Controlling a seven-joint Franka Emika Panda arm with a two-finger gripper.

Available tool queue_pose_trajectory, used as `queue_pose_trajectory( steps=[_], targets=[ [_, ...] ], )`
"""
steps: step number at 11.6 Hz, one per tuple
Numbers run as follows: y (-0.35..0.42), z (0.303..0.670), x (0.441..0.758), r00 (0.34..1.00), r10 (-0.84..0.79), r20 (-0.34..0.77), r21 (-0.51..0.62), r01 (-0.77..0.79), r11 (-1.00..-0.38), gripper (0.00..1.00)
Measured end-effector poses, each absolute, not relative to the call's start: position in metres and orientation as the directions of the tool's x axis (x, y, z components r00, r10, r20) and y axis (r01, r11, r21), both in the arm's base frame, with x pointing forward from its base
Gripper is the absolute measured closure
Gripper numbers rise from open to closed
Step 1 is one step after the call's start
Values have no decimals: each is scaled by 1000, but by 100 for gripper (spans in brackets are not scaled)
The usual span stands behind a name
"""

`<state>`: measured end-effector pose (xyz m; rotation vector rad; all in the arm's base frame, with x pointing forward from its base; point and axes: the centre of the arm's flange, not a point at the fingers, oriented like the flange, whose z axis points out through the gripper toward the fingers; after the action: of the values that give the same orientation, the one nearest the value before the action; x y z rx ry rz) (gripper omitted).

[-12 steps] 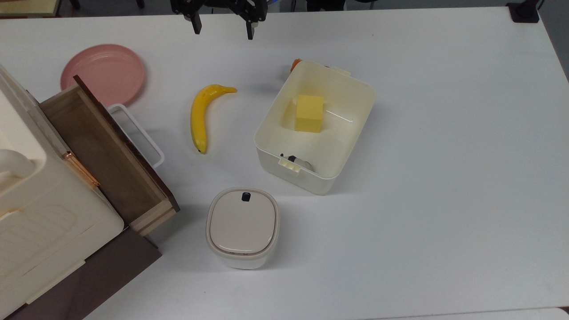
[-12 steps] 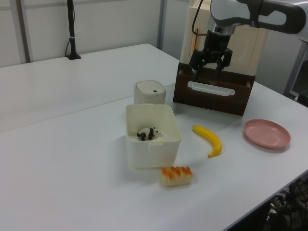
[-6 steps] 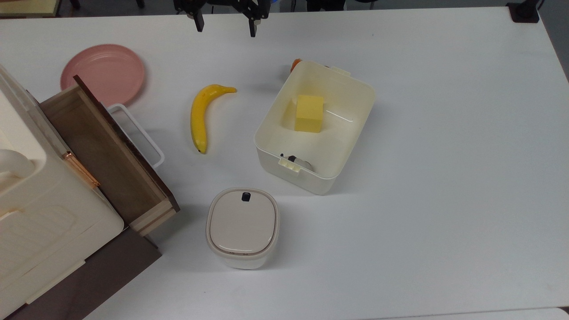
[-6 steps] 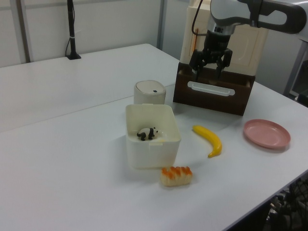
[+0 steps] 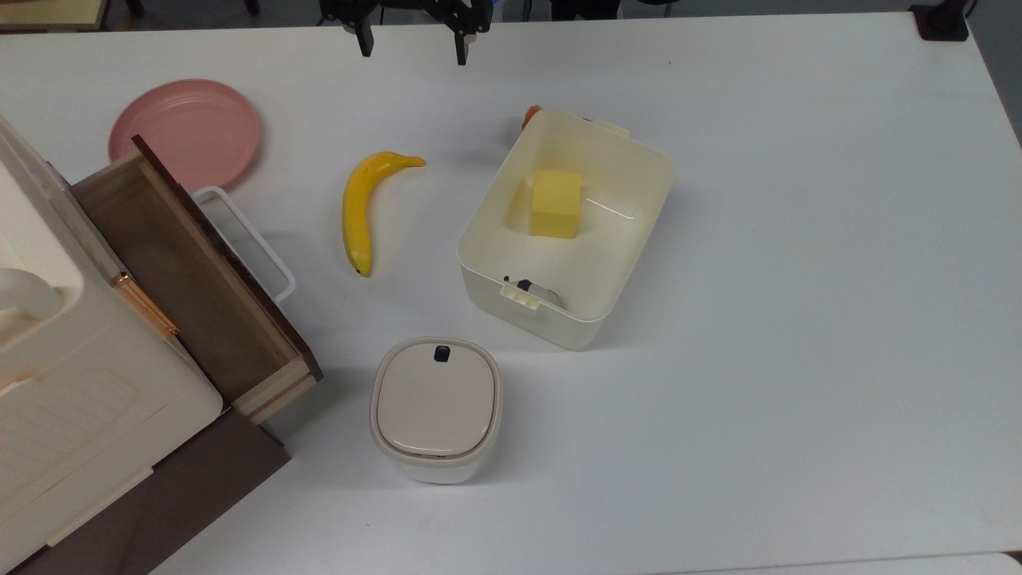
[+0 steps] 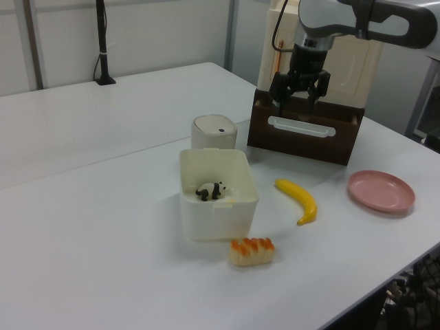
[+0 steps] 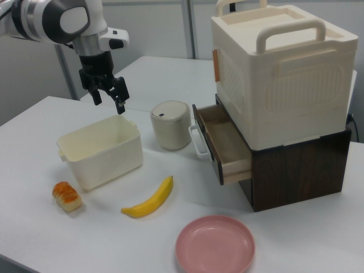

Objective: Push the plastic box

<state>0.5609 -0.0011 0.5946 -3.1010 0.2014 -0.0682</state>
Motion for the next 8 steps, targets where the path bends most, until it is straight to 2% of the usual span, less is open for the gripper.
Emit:
queue_pose_trajectory(
  steps=[8],
  targets=[
    [-1,595,561,992,-122,42,-36,-121,-992,0]
  ],
)
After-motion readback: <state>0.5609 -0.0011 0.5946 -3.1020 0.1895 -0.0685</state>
